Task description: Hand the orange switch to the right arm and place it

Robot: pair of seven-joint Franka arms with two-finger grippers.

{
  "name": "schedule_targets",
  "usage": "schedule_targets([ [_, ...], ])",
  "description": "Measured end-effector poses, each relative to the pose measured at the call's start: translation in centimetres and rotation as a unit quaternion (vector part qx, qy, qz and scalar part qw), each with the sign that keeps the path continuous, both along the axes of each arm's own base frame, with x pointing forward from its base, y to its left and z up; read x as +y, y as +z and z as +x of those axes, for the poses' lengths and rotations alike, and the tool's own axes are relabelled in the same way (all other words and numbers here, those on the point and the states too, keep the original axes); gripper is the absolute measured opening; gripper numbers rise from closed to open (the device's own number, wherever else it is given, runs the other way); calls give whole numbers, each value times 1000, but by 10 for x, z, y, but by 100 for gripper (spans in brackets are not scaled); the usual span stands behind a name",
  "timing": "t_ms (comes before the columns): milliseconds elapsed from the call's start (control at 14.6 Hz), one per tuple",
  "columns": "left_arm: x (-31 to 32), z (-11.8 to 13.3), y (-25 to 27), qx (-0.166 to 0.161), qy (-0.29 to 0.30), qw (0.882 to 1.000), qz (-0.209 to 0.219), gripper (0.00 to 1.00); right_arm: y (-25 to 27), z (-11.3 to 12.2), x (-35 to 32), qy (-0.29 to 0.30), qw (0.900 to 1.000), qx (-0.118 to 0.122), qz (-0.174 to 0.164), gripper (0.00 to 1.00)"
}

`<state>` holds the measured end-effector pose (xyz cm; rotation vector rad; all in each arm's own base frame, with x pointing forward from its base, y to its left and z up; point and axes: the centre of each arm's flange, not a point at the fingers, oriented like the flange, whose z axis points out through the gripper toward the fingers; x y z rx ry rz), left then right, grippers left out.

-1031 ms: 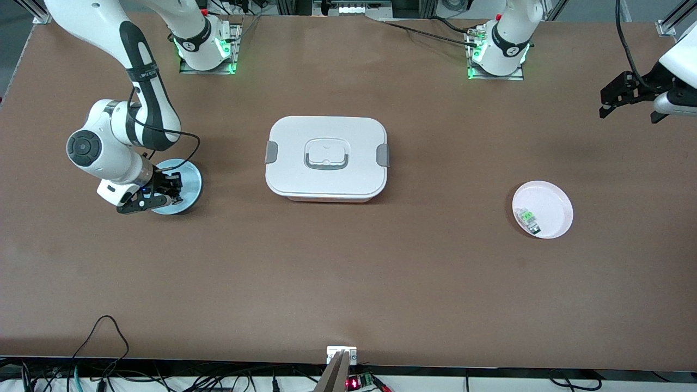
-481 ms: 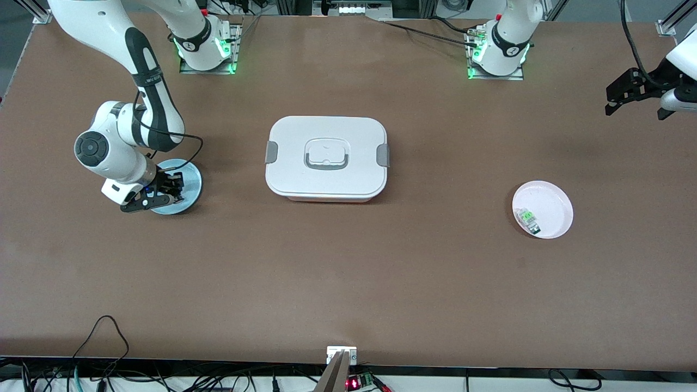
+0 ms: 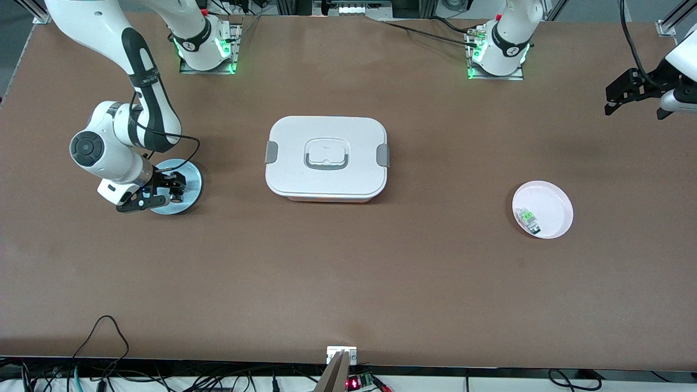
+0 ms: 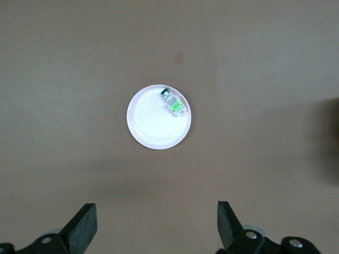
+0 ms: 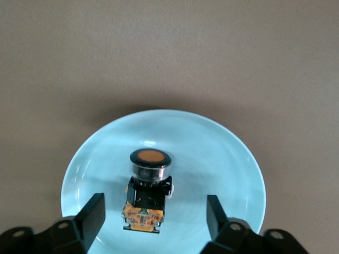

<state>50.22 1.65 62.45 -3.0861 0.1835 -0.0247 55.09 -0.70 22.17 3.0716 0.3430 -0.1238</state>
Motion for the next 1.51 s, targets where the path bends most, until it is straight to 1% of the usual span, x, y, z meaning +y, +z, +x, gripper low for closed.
schedule_targets([
  [69, 1, 0, 0, 1, 1, 1000, 0, 100, 4, 2, 1, 0, 1000, -3, 1, 97],
  [137, 1, 0, 0, 1, 2, 1000, 0, 100, 9, 5, 2, 1, 1000, -4, 3, 100],
  [275, 2, -1, -1, 3, 2, 1000, 0, 100, 26, 12, 6, 2, 1000, 3, 11, 100],
  [619, 2, -1, -1, 3, 3, 1000, -1, 100, 81, 34, 12, 4, 999, 32, 32, 100],
  [756, 1, -1, -2, 4, 3, 1000, -2, 100, 110, 42, 7, -1, 998, 38, 41, 100],
  [893, 1, -1, -3, 5, 3, 1000, -3, 100, 136, 45, 1, -2, 998, 44, 51, 100],
  [962, 1, -1, -3, 5, 3, 1000, -3, 100, 150, 46, 0, 1, 998, 46, 52, 100],
  [1100, 2, -1, -3, 5, 4, 1000, -3, 100, 180, 44, -2, -3, 998, 51, 40, 100],
  [1237, 2, -1, -3, 5, 4, 1000, -3, 100, 212, 36, 3, -13, 998, 55, 34, 100],
  [1512, 2, -1, -3, 5, 5, 1000, -3, 100, 274, 11, 11, -36, 998, 49, 26, 100],
])
